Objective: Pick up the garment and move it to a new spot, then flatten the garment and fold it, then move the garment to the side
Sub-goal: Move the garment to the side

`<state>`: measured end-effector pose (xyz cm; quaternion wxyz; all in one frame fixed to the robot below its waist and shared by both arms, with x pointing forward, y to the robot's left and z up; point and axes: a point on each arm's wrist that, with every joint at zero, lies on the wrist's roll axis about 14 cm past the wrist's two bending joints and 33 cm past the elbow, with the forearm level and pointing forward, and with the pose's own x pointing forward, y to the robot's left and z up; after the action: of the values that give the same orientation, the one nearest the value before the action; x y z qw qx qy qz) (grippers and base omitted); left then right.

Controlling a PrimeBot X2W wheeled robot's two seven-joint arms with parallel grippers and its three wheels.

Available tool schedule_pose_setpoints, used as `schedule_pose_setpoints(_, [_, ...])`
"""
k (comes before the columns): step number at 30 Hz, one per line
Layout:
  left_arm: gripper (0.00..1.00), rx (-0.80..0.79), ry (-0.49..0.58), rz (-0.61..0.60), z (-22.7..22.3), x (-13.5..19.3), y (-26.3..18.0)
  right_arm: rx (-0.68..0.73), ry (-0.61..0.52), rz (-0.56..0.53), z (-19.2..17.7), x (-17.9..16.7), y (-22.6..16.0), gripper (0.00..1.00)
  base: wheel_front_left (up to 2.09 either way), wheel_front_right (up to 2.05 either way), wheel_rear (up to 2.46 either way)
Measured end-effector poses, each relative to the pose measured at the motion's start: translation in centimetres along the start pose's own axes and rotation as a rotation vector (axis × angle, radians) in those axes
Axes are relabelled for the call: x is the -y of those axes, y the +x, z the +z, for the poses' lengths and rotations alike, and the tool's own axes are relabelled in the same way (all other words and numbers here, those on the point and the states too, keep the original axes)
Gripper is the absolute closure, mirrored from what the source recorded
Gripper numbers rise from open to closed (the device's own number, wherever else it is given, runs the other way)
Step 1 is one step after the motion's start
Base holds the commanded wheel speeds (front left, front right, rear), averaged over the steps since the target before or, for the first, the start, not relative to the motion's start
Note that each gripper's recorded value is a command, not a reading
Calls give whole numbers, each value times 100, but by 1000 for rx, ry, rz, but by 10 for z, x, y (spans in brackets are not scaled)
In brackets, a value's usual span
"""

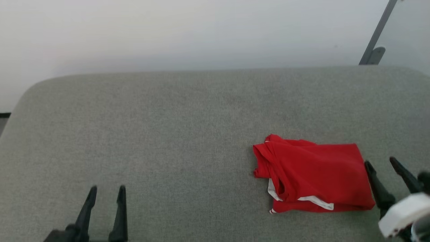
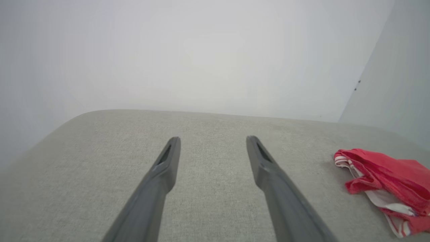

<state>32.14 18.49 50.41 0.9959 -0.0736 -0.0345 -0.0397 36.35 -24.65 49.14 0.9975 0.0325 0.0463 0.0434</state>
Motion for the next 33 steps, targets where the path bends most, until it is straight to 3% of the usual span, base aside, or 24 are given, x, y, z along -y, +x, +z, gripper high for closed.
schedule_pose_setpoints(8, [0,-4,-14,-72,-7,19,47,-342,-138,43,-21,22,44,0,0,0,0])
schedule_pose_setpoints(12, [0,-29,-14,-104,-20,26,70,-569,-182,77,-48,30,51,0,0,0,0])
schedule_pose_setpoints(16, [0,-45,-17,-116,-30,27,88,-751,-120,96,-78,31,51,0,0,0,0])
schedule_pose_setpoints(23, [0,-76,-19,-119,-49,24,109,-890,-30,139,-118,19,59,0,0,0,0])
schedule_pose_setpoints(24, [0,-80,-19,-117,-52,23,111,-900,-18,144,-121,18,60,9,0,0,0])
schedule_pose_setpoints(25, [0,-87,-18,-114,-55,22,112,-911,-12,150,-125,16,61,63,0,0,0])
schedule_pose_setpoints(26, [0,-94,-17,-110,-58,20,112,-918,-11,157,-127,15,62,93,0,0,0])
schedule_pose_setpoints(27, [0,-101,-15,-108,-60,19,113,-919,2,158,-128,15,64,100,0,0,0])
schedule_pose_setpoints(33, [0,-115,-7,-155,-69,28,122,-861,71,141,-128,14,66,100,0,0,0])
